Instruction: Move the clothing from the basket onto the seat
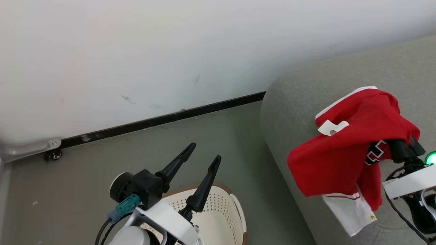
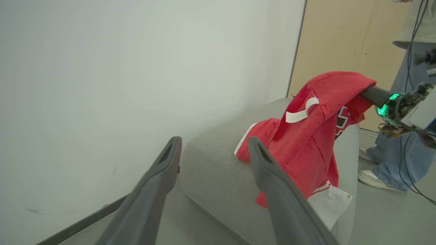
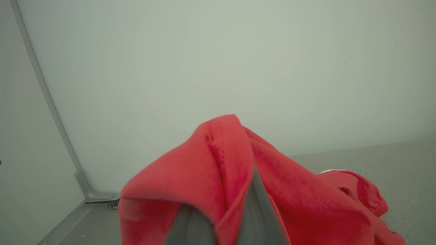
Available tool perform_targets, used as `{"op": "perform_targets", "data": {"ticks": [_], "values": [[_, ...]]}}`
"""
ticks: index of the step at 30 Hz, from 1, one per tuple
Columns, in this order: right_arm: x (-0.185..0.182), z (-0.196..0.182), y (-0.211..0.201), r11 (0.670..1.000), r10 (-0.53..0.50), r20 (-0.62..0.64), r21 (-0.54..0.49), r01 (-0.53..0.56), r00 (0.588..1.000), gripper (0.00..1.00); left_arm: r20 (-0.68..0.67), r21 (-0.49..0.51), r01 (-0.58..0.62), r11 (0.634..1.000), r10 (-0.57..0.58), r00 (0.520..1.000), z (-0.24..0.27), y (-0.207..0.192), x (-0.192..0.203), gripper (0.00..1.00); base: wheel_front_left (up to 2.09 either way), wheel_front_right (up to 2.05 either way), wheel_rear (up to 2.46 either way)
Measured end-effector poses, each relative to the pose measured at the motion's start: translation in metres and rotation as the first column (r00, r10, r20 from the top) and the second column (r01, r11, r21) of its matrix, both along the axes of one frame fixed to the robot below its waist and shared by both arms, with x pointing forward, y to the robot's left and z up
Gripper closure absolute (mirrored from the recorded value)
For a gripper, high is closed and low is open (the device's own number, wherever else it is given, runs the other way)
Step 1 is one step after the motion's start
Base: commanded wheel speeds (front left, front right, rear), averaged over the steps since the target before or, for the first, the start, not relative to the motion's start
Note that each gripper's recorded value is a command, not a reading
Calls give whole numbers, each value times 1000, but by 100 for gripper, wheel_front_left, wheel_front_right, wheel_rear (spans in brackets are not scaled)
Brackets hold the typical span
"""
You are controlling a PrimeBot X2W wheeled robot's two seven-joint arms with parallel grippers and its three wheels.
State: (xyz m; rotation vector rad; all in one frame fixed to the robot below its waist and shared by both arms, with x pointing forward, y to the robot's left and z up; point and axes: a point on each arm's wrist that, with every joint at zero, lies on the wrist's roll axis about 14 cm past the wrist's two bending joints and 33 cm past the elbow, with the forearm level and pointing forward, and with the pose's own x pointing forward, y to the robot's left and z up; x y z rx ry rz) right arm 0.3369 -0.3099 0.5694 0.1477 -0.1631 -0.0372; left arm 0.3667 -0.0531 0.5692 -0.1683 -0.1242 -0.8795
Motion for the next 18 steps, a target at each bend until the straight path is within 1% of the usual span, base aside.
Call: {"op": "perform_targets", "data": {"ticks": [8,18], "values": [[-25,-4,-24,996,-88,-2,12,88,996,100,-12,3,58,998,-58,998,-6,-15,-7,0,0,0,0],[-37,-6,-25,994,-110,-4,18,110,994,100,-29,12,98,995,-98,995,-15,-25,-10,0,0,0,0]]}}
